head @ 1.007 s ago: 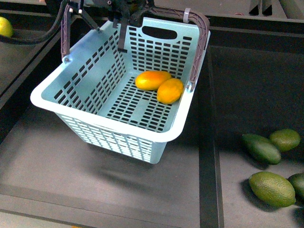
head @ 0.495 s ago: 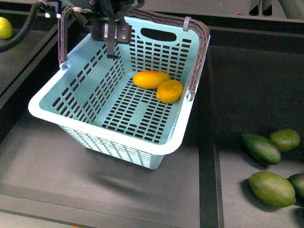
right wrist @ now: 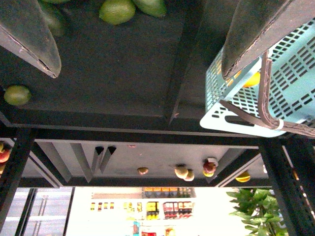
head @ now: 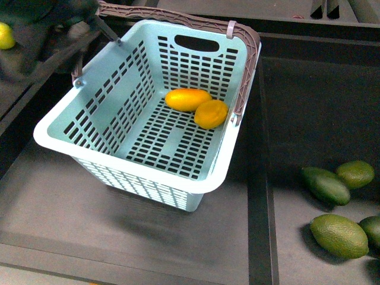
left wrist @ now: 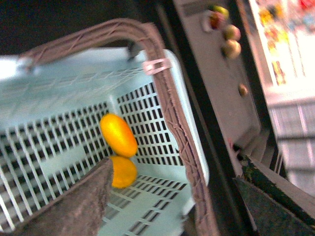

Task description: Pick lemon and mango into basket

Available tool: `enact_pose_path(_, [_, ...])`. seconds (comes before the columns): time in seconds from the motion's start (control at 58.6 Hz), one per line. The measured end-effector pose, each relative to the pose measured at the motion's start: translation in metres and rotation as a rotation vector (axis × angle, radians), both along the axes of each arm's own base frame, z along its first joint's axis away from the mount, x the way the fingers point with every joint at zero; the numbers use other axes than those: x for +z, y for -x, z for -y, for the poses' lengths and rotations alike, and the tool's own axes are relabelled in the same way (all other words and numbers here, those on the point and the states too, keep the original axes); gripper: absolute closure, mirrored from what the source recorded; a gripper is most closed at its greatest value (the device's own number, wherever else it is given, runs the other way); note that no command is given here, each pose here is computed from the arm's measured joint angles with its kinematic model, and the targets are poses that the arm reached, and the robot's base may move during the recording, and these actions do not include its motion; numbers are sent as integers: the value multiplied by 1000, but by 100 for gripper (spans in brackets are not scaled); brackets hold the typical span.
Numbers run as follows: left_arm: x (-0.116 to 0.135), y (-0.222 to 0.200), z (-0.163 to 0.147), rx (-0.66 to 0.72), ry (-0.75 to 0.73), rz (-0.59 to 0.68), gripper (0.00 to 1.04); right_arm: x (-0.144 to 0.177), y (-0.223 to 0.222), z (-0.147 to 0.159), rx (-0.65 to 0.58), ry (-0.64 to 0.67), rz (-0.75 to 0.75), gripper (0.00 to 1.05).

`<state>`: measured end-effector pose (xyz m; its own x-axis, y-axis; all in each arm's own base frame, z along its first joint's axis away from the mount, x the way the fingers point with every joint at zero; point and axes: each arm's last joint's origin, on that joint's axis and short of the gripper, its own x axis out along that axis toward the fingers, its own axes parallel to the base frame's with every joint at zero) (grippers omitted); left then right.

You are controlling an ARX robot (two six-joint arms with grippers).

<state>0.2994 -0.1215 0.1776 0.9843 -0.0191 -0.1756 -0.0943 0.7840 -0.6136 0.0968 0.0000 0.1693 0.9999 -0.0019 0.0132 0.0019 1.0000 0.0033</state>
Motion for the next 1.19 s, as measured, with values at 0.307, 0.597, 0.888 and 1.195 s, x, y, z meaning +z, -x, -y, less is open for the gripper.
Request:
enact_pose_path(0.307, [-1, 83, -78, -50, -638, 171, 101, 0, 0, 0, 0, 0, 0, 9])
enact_pose_path(0.597, [-16, 124, -102, -52, -656, 160, 101, 0, 0, 0, 0, 0, 0, 9])
enact_pose_path(0.888, [-14, 148, -120, -46, -657, 165, 101, 0, 0, 0, 0, 0, 0, 9])
enact_pose_path(1.195, [-10, 165, -121, -43, -658, 180, 101, 0, 0, 0, 0, 0, 0, 9])
